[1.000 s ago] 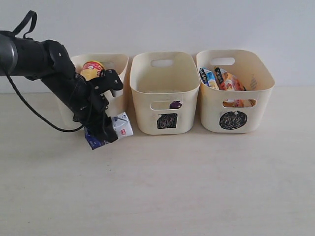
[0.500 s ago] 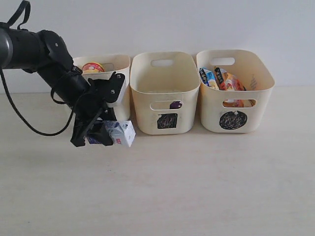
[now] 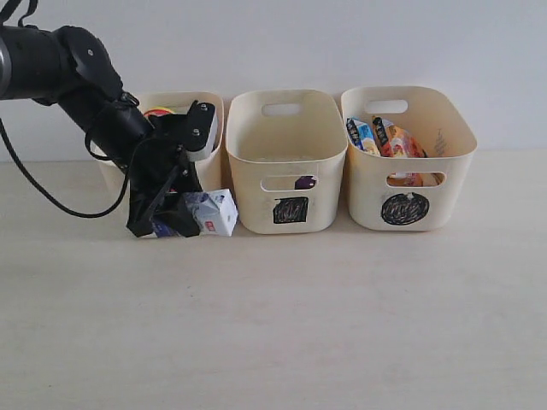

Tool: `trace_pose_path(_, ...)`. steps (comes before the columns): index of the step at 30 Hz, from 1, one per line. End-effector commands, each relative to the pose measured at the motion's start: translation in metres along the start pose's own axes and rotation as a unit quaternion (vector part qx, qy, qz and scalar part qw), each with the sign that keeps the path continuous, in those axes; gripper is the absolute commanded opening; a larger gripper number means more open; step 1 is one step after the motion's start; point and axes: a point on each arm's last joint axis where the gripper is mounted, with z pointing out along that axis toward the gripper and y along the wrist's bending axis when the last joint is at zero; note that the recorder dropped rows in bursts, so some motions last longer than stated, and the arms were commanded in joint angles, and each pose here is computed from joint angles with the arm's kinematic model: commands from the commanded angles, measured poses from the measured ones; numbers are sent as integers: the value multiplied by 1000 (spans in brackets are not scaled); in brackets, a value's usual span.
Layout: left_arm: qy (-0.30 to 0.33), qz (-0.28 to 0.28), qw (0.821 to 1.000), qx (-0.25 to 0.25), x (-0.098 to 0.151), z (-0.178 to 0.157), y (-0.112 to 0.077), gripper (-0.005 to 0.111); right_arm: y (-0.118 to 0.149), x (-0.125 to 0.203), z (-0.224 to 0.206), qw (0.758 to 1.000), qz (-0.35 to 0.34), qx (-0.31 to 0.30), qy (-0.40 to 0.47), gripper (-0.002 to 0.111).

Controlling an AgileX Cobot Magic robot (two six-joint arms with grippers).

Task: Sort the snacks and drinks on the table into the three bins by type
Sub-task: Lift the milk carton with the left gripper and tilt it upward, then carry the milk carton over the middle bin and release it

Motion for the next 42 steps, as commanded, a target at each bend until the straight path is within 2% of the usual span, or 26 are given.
trace_pose_path(1, -12, -5, 1000, 19, -6, -13, -4, 4, 0, 0, 0, 1000, 0, -1, -5, 0)
trace_pose_path(7, -26, -31, 996, 85, -11, -20, -18, 4, 0, 0, 0, 1000, 0, -1, -5, 0)
trace_pose_path(14, -61, -61, 994, 66, -24, -40, -19, 4, 0, 0, 0, 1000, 0, -1, -5, 0)
trace_pose_path(20, -89, -56, 994, 34, -38, -72, -24, 4, 0, 0, 0, 1000, 0, -1, -5, 0)
trace_pose_path(24, -142, -59, 988, 21, -52, -90, -28, 4, 0, 0, 0, 1000, 0, -1, -5, 0)
trace_pose_path(28, -229, -140, 963, -22, -67, -99, -17, 4, 0, 0, 0, 1000, 0, -1, -5, 0)
trace_pose_path(31, -263, -167, 948, -66, -73, -102, -8, 4, 0, 0, 0, 1000, 0, -1, -5, 0)
trace_pose_path(35, -280, -200, 929, -137, -77, -97, 7, 4, 0, 0, 0, 1000, 0, -1, -5, 0)
trace_pose_path(42, -272, -221, 911, -218, -90, -67, 23, 4, 0, 0, 0, 1000, 0, -1, -5, 0)
